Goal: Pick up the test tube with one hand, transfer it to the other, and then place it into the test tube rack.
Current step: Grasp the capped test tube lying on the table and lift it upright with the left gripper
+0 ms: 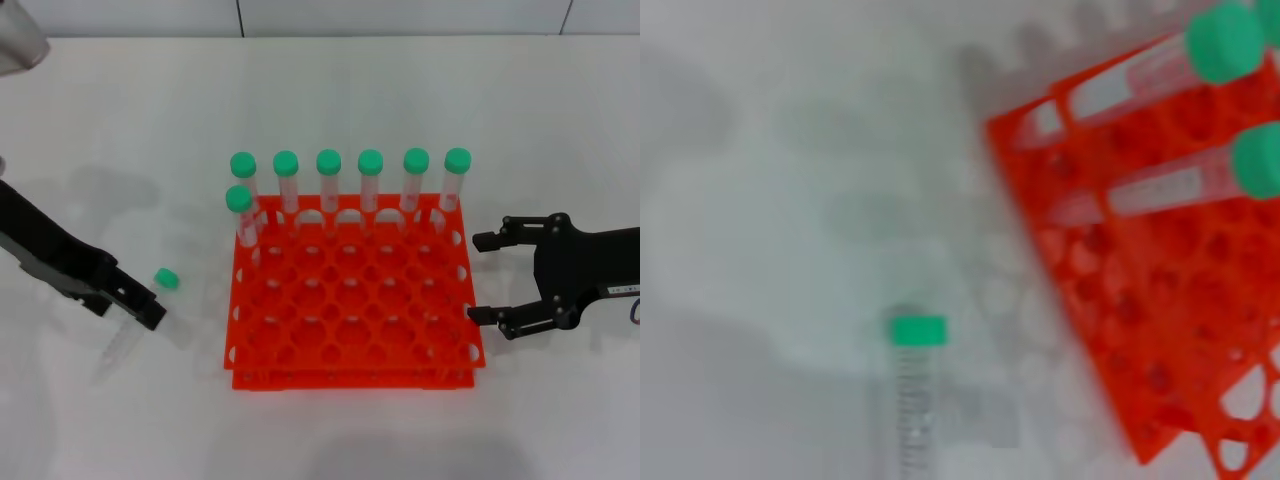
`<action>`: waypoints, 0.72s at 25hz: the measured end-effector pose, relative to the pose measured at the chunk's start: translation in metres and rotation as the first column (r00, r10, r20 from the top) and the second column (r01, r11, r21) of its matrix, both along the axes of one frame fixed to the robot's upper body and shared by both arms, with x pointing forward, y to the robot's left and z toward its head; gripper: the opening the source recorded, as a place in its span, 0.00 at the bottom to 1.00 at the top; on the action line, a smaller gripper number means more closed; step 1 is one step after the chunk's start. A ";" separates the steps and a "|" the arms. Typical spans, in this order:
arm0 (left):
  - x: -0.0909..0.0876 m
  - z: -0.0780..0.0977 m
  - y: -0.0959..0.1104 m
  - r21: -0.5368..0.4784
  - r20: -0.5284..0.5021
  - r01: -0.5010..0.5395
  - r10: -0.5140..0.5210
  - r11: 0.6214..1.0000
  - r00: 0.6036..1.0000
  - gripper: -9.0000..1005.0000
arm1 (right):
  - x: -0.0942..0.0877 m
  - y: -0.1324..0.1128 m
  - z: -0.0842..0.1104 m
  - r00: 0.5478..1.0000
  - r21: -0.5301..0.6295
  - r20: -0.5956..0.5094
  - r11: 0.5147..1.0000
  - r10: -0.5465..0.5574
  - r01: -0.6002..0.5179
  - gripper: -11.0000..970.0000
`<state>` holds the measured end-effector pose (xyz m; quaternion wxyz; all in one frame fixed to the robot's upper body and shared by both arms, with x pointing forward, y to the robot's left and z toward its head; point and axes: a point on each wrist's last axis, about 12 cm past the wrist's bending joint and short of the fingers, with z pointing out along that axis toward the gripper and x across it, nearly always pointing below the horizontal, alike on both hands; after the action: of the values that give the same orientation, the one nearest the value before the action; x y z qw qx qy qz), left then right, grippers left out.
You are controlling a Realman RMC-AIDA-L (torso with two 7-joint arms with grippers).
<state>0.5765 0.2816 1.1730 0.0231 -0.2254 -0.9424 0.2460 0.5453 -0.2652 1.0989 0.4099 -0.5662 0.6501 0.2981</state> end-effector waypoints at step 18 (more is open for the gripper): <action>0.008 -0.020 -0.021 0.211 -0.044 0.046 -0.037 0.976 0.998 0.83 | 0.003 0.002 0.001 1.000 0.006 0.012 1.000 -0.013 0.013 0.88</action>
<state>0.5846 0.2610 1.1526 0.0708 -0.2363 -0.9577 0.1478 0.5485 -0.2632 1.1001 0.4174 -0.5624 0.6503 0.2942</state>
